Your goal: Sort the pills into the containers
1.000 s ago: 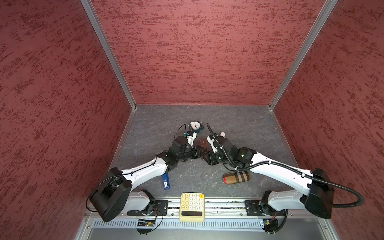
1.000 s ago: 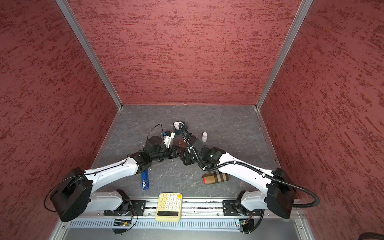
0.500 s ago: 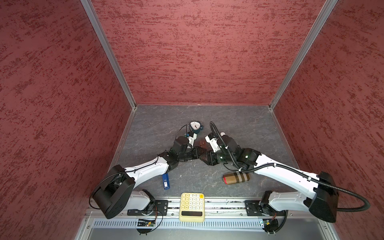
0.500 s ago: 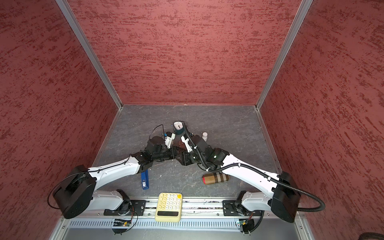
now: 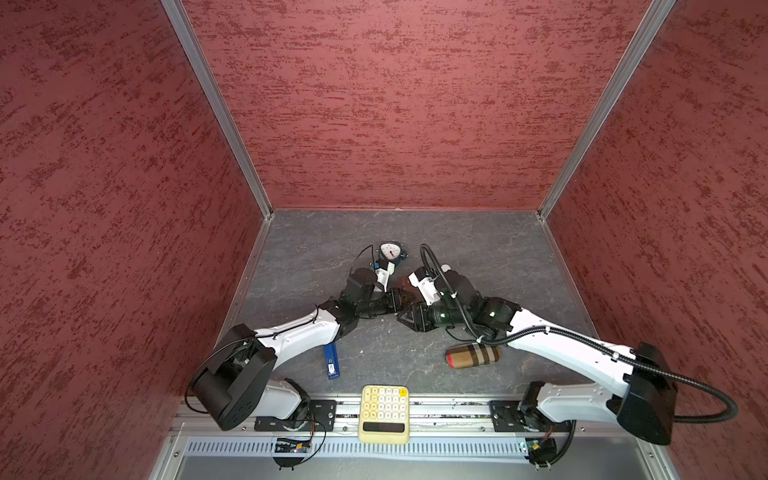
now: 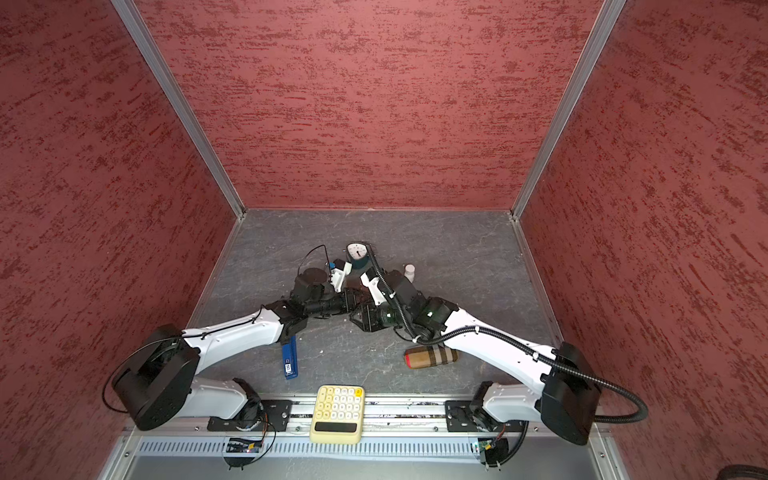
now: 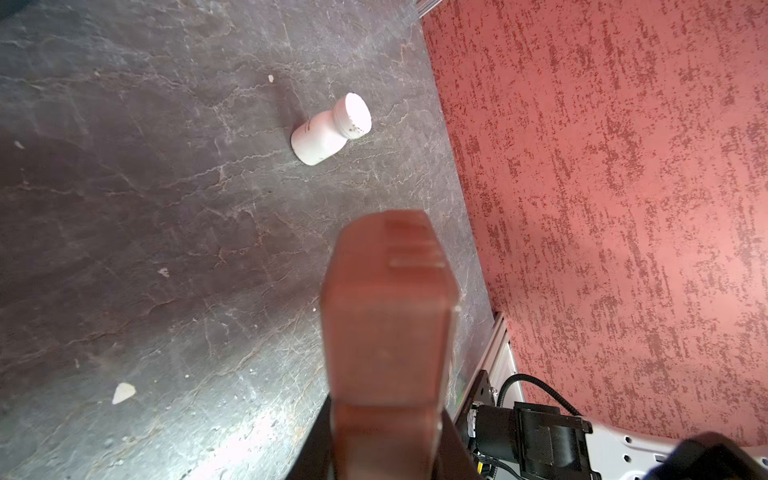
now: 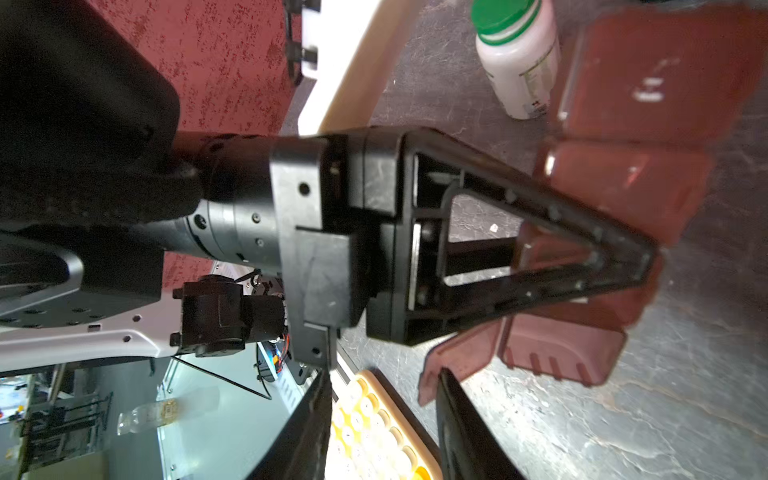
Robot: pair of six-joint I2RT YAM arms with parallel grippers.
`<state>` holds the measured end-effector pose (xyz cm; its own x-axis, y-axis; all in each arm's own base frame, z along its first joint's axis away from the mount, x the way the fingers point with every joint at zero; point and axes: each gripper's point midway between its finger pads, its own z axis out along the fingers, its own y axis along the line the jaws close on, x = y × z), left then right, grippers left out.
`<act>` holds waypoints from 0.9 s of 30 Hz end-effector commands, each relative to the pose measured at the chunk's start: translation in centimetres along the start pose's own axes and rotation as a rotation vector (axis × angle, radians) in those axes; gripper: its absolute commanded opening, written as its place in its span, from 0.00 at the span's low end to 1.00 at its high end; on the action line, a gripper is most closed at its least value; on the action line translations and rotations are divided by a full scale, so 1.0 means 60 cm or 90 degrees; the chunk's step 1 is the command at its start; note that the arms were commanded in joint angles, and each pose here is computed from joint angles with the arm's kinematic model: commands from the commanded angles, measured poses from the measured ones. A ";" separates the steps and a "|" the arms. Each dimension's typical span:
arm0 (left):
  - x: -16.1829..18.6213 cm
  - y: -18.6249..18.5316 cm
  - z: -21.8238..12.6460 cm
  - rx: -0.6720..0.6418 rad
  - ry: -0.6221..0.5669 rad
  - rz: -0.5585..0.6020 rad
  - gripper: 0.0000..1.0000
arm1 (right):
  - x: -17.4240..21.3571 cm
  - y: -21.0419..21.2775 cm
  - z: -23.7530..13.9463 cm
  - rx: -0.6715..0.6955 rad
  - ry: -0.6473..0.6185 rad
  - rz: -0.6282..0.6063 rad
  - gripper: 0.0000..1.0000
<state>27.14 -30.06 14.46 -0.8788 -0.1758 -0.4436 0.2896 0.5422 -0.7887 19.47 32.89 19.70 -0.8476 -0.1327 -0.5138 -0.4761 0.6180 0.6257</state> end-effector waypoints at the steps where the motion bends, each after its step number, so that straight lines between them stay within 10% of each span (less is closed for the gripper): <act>1: -0.014 -0.021 0.009 0.024 -0.007 0.015 0.00 | -0.030 0.006 -0.041 0.008 -0.049 -0.033 0.42; 13: 0.024 0.020 0.072 -0.017 0.065 -0.012 0.00 | -0.081 -0.142 -0.165 0.295 -0.213 0.032 0.56; 27: 0.066 0.044 0.146 -0.052 0.142 -0.036 0.00 | -0.067 -0.182 -0.176 0.344 -0.223 0.084 0.57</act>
<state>27.94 -36.16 7.44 -0.9469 -0.0363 -0.3195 0.2353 0.5990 -0.7654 25.54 19.78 21.49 -0.7261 0.1444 -0.6722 -0.1645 0.9129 0.3737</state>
